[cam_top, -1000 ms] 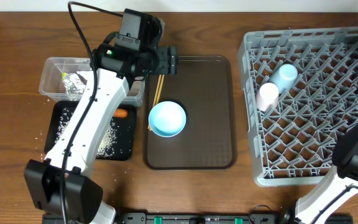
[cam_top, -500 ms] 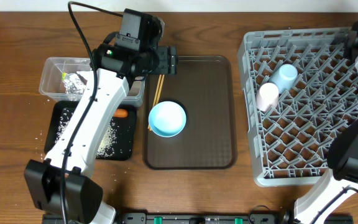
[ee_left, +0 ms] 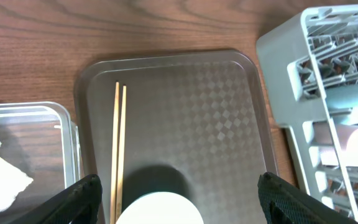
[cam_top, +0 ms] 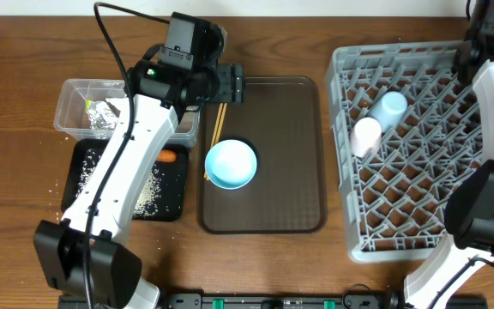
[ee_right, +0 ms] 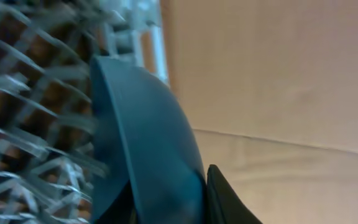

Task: Sort waste into correct bins and load items into the dishwasher rack
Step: 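Carry the teal plate right over the dish rack with the right gripper, then lower the teal plate into the rack and open the right gripper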

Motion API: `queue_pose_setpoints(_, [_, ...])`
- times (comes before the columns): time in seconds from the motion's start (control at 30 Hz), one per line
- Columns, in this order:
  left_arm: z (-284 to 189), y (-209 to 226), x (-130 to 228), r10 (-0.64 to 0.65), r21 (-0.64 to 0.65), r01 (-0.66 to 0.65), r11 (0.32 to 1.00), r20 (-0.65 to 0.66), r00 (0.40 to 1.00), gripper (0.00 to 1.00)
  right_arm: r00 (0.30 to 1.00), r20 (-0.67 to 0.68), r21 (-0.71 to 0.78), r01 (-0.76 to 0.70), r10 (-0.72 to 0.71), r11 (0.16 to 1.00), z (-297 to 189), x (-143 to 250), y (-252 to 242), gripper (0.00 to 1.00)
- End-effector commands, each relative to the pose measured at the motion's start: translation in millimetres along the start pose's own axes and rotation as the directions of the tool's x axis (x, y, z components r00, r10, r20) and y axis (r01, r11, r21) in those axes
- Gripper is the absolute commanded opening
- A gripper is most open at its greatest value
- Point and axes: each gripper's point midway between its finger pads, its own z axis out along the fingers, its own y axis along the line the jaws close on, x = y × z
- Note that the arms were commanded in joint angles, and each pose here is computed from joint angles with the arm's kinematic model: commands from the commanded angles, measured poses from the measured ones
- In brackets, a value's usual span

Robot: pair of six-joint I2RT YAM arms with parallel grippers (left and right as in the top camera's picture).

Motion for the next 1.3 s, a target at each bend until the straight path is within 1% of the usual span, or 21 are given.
queue_pose_setpoints(0.0, [4,5,1,0.008,-0.018,-0.008,1.0,-0.009,1.0,0.81,0.998,0.045,-0.446,-0.017,0.042,0.895,0,-6,115,0.2])
queue_pose_setpoints(0.07, [4,5,1,0.007,-0.019,-0.007,1.0,-0.012,1.0,0.81,0.998,0.049,-0.487,-0.019,0.048,0.873,-4,-6,123,0.25])
queue_pose_setpoints(0.13, [4,5,1,0.007,-0.019,-0.007,1.0,-0.012,1.0,0.81,0.997,0.056,-0.524,-0.014,0.051,0.852,-8,-7,129,0.29])
queue_pose_setpoints(0.17, [4,5,1,0.007,-0.019,-0.007,1.0,-0.012,1.0,0.81,0.997,0.058,-0.539,-0.012,0.051,0.843,-9,-7,132,0.33])
queue_pose_setpoints(0.2, [4,5,1,0.007,-0.019,-0.007,1.0,-0.012,1.0,0.81,0.997,0.059,-0.549,-0.01,0.051,0.836,-11,-7,134,0.41])
queue_pose_setpoints(0.23, [4,6,2,0.006,-0.019,-0.007,1.0,-0.013,1.0,0.81,0.997,0.058,-0.556,-0.01,0.051,0.831,-11,-7,135,0.51])
queue_pose_setpoints(0.27, [4,6,2,0.006,-0.019,-0.006,1.0,-0.015,1.0,0.81,0.997,0.051,-0.557,-0.017,0.055,0.83,-12,-6,135,0.67])
queue_pose_setpoints(0.3, [4,6,2,0.006,-0.02,-0.006,1.0,-0.016,1.0,0.81,0.997,0.048,-0.558,-0.017,0.053,0.83,-12,-5,135,0.75])
queue_pose_setpoints(0.37, [4,6,3,0.005,-0.02,-0.005,1.0,-0.019,1.0,0.81,0.998,0.045,-0.559,-0.016,0.05,0.829,-12,-4,136,0.86])
queue_pose_setpoints(0.5, [4,6,4,0.002,-0.02,-0.002,1.0,-0.022,1.0,0.81,0.996,0.037,-0.559,-0.051,0.086,0.827,-16,-5,130,0.99])
queue_pose_setpoints(0.6, [4,6,5,0.001,-0.021,-0.001,1.0,-0.025,1.0,0.81,0.989,0.068,-0.593,-0.065,0.13,0.802,-31,-12,123,0.99])
queue_pose_setpoints(0.73, [4,6,6,0.0,-0.022,-0.001,1.0,-0.03,1.0,0.8,0.962,0.159,-0.673,-0.058,0.221,0.737,-67,-30,108,0.99])
queue_pose_setpoints(0.83, [4,6,8,-0.002,-0.025,0.001,1.0,-0.039,0.999,0.8,0.925,0.223,-0.722,-0.055,0.308,0.69,-98,-40,85,0.99])
queue_pose_setpoints(0.97, [4,8,12,-0.012,-0.03,0.01,1.0,-0.055,0.998,0.8,0.865,0.243,-0.79,-0.087,0.44,0.607,-140,-44,56,0.99])
queue_pose_setpoints(1.03, [4,8,13,-0.012,-0.032,0.01,0.999,-0.058,0.998,0.8,0.837,0.256,-0.845,-0.051,0.485,0.533,-169,-44,50,0.99])
queue_pose_setpoints(1.1, [4,10,13,-0.014,-0.04,0.011,0.999,-0.059,0.998,0.82,0.814,0.273,-0.904,0.034,0.513,0.426,-204,-42,51,0.99])
queue_pose_setpoints(1.2, [2,24,13,-0.02,-0.11,0.014,0.994,-0.053,0.998,0.84,0.801,0.27,-0.957,0.165,0.534,0.237,-252,-33,59,0.99])
queue_pose_setpoints(1.23, [1,31,14,-0.026,-0.14,0.018,0.99,-0.055,0.998,0.86,0.807,0.257,-0.966,0.204,0.531,0.159,-267,-28,64,0.99])
queue_pose_setpoints(1.27, [1,34,15,-0.03,-0.152,0.021,0.988,-0.058,0.998,0.86,0.812,0.25,-0.968,0.223,0.527,0.116,-275,-25,67,0.99])
